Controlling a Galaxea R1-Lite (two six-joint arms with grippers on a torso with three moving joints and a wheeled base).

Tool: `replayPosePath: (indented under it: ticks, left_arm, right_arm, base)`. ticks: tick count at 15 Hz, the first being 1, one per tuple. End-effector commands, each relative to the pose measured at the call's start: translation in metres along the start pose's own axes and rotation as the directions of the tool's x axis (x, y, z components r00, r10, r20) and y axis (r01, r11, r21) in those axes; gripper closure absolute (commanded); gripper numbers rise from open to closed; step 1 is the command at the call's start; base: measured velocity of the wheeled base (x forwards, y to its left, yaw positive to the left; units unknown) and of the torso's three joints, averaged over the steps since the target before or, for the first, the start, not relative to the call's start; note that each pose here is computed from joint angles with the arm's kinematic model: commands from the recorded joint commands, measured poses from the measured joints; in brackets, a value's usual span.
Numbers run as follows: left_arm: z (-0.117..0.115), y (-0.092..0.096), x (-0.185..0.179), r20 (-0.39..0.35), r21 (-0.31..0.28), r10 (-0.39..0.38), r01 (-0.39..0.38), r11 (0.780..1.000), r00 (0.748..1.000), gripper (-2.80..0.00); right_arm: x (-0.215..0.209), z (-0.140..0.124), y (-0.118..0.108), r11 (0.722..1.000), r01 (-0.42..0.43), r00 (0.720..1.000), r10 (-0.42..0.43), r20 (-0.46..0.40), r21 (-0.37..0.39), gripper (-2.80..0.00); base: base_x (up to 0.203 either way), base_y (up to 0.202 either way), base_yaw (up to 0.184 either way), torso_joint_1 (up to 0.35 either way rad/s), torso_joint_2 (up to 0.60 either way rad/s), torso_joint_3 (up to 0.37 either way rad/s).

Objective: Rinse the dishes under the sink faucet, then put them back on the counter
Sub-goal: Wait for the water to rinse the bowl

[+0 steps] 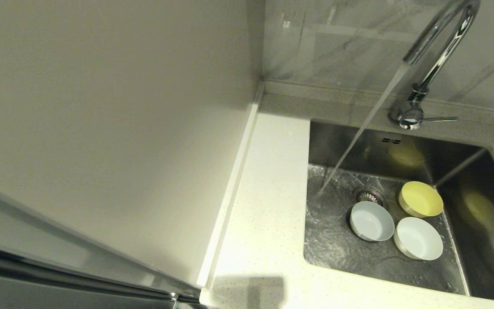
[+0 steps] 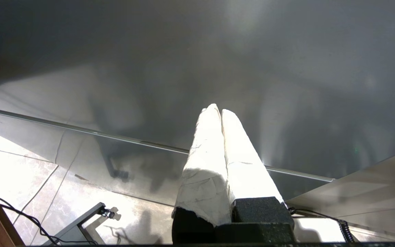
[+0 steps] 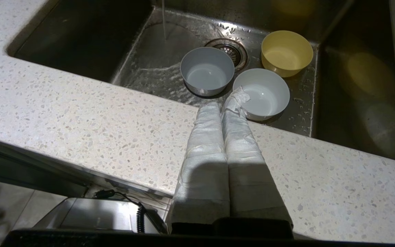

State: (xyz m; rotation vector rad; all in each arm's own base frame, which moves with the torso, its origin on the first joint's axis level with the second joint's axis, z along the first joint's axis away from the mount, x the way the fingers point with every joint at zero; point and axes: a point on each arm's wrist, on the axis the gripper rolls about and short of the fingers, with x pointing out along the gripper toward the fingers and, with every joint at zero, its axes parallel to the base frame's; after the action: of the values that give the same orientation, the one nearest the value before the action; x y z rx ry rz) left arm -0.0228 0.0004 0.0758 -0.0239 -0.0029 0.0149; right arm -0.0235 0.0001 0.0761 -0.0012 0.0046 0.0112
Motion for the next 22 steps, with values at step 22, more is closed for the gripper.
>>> replayPosePath:
  ticks: [22]
  left_arm:
    - [0.0000, 0.0000, -0.0002, 0.003, -0.001, 0.000, 0.000, 1.000, 1.000, 0.00]
  right_arm:
    - [0.0001, 0.0001, 0.0000, 1.000, -0.001, 1.000, 0.001, -0.002, 0.000, 0.00]
  base:
    - [0.000, 0.000, 0.000, 0.000, 0.00, 0.000]
